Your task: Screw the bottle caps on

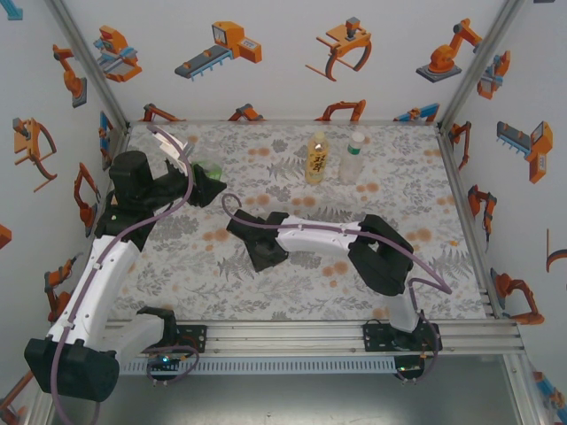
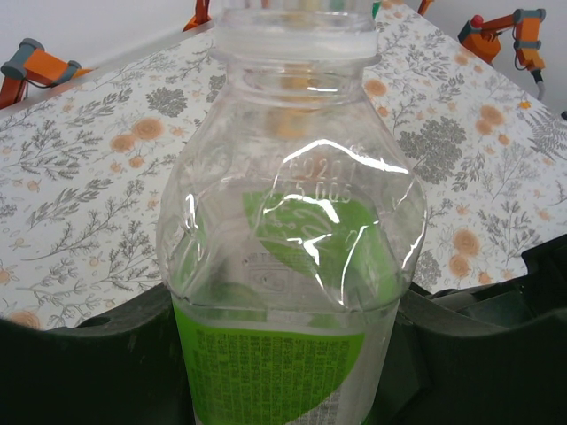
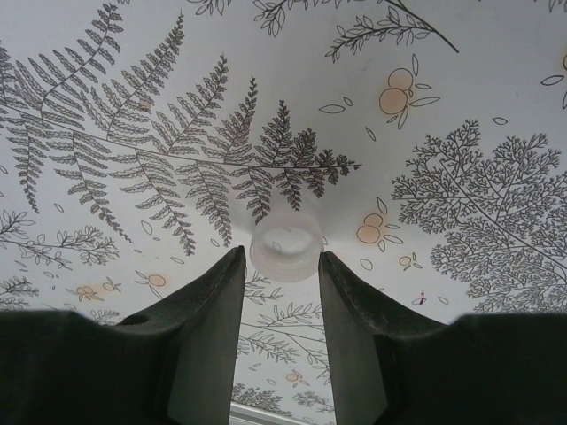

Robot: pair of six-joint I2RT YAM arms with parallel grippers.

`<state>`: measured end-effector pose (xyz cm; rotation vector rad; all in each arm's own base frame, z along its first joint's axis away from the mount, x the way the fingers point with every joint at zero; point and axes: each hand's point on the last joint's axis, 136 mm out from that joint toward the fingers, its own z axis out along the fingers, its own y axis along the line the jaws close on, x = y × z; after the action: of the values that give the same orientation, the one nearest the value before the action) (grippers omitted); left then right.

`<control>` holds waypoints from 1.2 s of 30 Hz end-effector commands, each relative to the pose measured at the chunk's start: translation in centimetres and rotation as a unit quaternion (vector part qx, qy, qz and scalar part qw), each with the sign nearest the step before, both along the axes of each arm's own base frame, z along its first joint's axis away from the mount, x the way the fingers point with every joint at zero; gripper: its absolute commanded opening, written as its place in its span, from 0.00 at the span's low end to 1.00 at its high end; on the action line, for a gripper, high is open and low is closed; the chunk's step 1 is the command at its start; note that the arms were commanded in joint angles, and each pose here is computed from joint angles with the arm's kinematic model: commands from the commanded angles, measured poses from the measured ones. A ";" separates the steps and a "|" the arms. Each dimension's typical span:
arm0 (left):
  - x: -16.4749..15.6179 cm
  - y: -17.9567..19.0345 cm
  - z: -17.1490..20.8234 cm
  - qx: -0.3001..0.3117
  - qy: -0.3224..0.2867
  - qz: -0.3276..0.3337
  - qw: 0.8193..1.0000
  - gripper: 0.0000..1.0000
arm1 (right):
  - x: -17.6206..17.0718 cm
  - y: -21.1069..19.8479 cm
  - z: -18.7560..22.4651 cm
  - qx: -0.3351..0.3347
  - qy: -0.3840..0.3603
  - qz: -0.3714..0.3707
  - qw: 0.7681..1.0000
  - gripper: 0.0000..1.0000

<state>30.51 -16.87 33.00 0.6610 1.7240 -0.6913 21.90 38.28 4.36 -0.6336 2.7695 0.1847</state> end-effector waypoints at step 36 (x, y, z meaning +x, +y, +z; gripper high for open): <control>0.5 -0.3 0.0 -0.002 0.007 -0.010 1.000 0.00 | 1.7 -1.9 -0.5 0.193 0.066 -0.082 0.975 0.18</control>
<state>31.04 -17.06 32.01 0.6608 1.7557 -0.7045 22.97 35.89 3.22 -0.4173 2.8075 0.5253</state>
